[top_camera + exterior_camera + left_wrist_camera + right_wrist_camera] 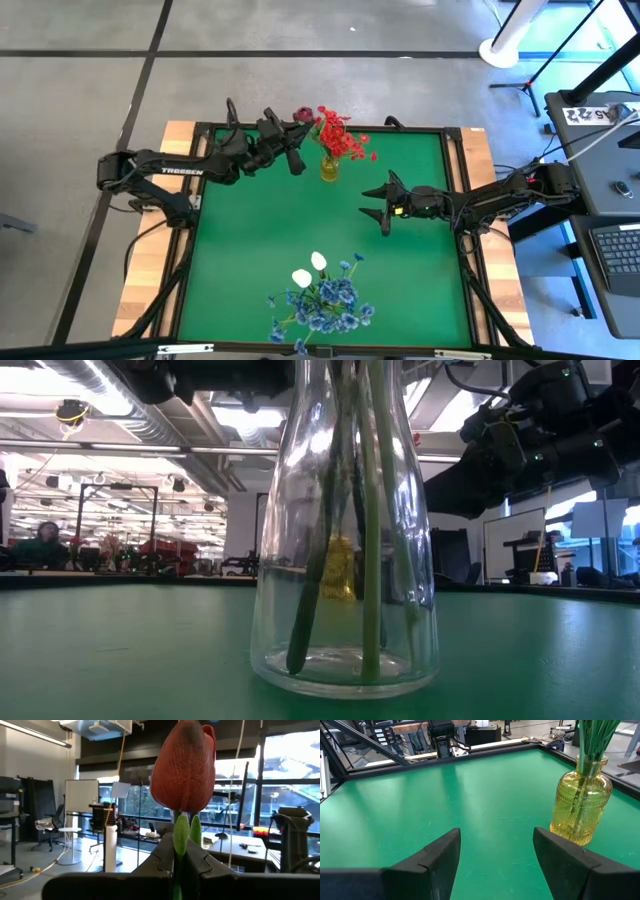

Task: Sort flowers into vase by color
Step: Put the dark red tulip into the yellow vase, then return to Home Position

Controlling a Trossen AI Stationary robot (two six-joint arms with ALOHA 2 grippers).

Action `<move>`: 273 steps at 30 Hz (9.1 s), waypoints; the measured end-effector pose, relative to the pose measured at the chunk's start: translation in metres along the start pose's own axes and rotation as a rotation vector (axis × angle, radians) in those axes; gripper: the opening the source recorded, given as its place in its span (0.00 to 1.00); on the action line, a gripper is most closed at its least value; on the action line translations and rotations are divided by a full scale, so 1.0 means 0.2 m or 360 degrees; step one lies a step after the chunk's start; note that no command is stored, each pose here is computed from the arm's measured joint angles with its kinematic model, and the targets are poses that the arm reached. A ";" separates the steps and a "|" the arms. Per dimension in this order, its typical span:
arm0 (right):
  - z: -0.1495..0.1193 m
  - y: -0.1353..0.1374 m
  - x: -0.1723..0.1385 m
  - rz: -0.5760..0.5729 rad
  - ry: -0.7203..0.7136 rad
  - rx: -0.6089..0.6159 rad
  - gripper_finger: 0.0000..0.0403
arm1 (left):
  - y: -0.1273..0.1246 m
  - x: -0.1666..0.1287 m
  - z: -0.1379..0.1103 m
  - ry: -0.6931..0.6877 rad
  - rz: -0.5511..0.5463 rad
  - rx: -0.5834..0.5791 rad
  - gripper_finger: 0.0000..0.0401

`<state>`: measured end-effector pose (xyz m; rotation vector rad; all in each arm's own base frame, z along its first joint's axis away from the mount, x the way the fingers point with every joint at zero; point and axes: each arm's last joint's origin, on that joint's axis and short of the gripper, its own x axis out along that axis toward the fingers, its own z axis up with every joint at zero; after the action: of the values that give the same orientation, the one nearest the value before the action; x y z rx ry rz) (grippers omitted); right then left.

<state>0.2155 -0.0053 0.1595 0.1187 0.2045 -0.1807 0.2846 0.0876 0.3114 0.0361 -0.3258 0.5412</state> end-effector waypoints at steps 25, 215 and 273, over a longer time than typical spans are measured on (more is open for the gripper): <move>-0.02 0.00 0.00 -0.0008 0.0059 0.0014 0.62 | 0.02 -0.01 0.04 -0.0033 0.0057 0.0094 0.00; -0.05 -0.26 -0.59 -0.0223 -0.0432 0.0025 0.00 | 0.11 -1.12 -0.42 0.0704 -0.0445 -0.0282 0.02; -0.05 -0.26 -0.59 -0.0225 -0.0437 0.0028 0.00 | 0.11 -1.12 -0.42 0.0700 -0.0451 -0.0252 0.04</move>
<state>0.0910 -0.0346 0.1698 0.0954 -0.0628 -0.3367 0.1177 0.0036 0.1596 -0.1858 0.0681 0.2301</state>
